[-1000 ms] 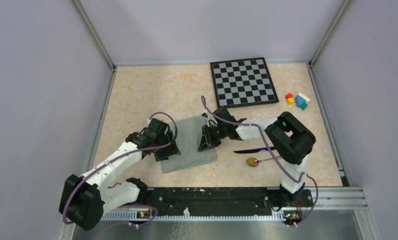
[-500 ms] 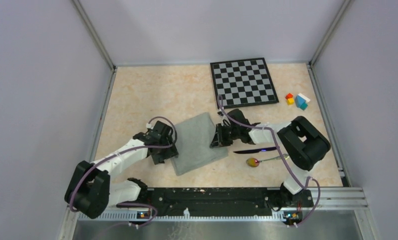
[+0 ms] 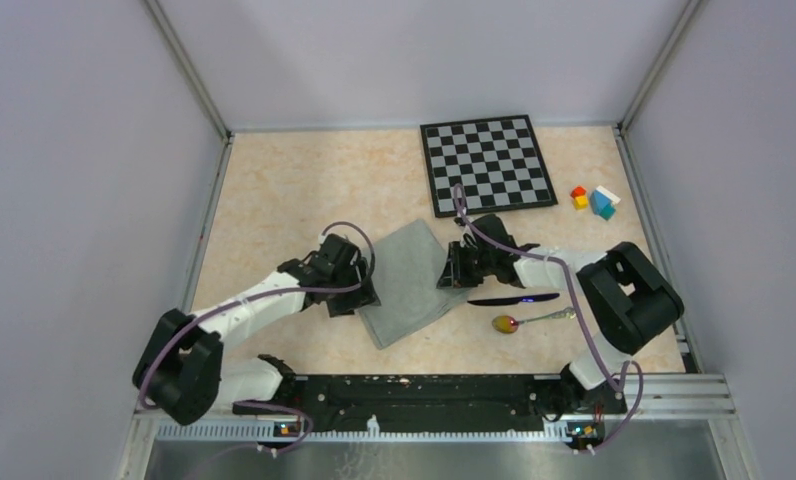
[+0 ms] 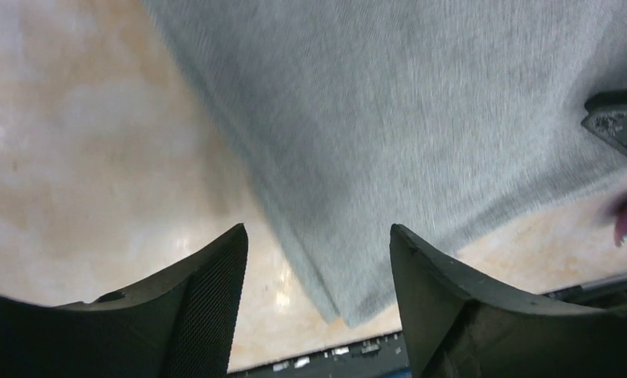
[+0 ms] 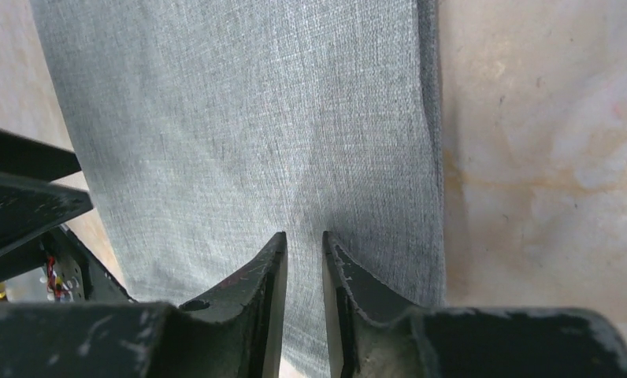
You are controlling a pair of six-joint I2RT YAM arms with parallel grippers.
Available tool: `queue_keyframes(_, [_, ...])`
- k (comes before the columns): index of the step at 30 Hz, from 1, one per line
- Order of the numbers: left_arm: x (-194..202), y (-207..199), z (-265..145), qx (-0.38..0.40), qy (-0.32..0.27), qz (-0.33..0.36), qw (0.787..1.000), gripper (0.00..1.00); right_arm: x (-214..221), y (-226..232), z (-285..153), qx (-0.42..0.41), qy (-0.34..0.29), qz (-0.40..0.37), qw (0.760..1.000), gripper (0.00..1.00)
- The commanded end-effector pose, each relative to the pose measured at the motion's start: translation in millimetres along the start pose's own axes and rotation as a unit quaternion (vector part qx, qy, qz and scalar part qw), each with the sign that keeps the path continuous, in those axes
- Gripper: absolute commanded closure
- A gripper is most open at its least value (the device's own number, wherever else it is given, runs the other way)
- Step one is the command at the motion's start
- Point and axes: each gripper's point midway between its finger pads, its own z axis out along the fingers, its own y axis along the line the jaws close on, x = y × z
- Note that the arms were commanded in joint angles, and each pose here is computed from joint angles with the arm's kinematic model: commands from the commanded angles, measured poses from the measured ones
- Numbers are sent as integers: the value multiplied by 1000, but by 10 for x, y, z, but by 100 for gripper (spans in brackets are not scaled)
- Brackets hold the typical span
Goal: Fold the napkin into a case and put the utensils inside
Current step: Rotate the square-folded napkin at the center of the board, then smooth out the square-folded napkin at the center of the board.
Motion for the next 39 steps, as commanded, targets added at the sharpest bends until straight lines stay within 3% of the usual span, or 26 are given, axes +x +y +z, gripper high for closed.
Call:
queue_keyframes(1, [397, 114, -291, 9, 41, -66, 997, 28, -73, 86, -197, -3, -12, -21, 1000, 73])
queue_keyframes(6, [695, -179, -443, 138, 68, -72, 985, 36, -108, 142, -362, 2, -6, -34, 999, 59])
queue_keyframes(21, [941, -33, -162, 88, 101, -55, 989, 40, -218, 57, -609, 16, -21, -26, 999, 55])
queue_keyframes(27, [950, 178, -109, 48, 83, -66, 993, 70, -160, -141, -728, 63, -8, 10, 998, 48])
queue_keyframes(32, [947, 247, -98, 41, 72, -68, 994, 81, -90, -158, -768, 39, -1, 45, 998, 47])
queue_keyframes(39, [995, 360, -97, 29, 69, -68, 995, 90, -25, -103, -643, 4, 12, 67, 998, 61])
